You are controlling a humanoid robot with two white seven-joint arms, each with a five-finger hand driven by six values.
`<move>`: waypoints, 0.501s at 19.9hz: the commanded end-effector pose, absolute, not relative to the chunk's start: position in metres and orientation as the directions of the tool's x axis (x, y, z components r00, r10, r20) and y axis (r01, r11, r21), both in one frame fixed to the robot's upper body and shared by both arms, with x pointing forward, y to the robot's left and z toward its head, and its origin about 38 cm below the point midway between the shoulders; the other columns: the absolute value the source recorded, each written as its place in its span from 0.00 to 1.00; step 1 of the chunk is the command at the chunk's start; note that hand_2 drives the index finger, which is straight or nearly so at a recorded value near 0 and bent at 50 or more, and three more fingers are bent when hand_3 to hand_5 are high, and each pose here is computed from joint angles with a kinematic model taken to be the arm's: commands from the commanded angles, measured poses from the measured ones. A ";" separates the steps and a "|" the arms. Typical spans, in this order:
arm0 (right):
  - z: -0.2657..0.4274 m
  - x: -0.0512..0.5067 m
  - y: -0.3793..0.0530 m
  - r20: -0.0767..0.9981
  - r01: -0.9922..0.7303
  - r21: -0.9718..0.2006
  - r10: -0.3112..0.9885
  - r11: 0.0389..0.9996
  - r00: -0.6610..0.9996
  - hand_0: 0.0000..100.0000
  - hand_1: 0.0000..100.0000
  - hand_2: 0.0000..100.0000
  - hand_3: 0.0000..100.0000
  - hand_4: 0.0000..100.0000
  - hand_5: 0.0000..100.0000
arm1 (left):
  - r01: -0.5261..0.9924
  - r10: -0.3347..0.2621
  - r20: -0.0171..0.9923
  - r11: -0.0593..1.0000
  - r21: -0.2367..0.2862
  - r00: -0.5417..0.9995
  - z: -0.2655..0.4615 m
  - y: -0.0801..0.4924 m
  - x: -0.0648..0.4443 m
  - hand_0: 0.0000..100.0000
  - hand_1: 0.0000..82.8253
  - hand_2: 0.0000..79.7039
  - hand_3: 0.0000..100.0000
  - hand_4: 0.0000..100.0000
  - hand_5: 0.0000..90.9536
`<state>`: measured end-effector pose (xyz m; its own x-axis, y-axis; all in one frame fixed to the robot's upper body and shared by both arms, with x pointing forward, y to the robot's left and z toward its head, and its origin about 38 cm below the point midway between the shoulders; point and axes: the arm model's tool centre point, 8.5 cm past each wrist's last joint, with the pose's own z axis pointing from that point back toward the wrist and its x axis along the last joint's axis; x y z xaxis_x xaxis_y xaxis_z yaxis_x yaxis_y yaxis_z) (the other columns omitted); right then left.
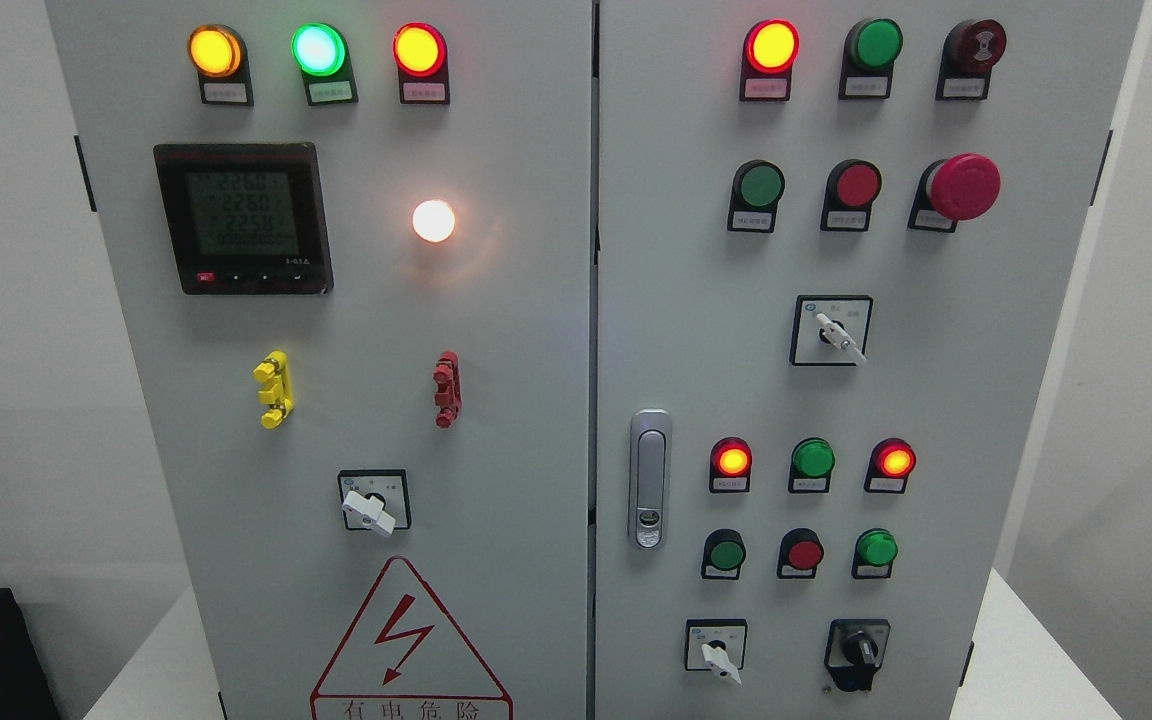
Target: Trip black knob to open circuit
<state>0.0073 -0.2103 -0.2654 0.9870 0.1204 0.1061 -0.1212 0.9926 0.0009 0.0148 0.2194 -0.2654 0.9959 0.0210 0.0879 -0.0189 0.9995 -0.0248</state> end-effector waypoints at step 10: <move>-0.265 0.017 -0.211 0.159 -0.109 -0.005 0.108 0.994 0.981 0.12 0.44 0.00 0.00 0.00 0.00 | -0.022 0.024 0.086 0.999 -0.025 0.996 -0.265 0.219 0.015 0.12 0.47 0.00 0.00 0.00 0.00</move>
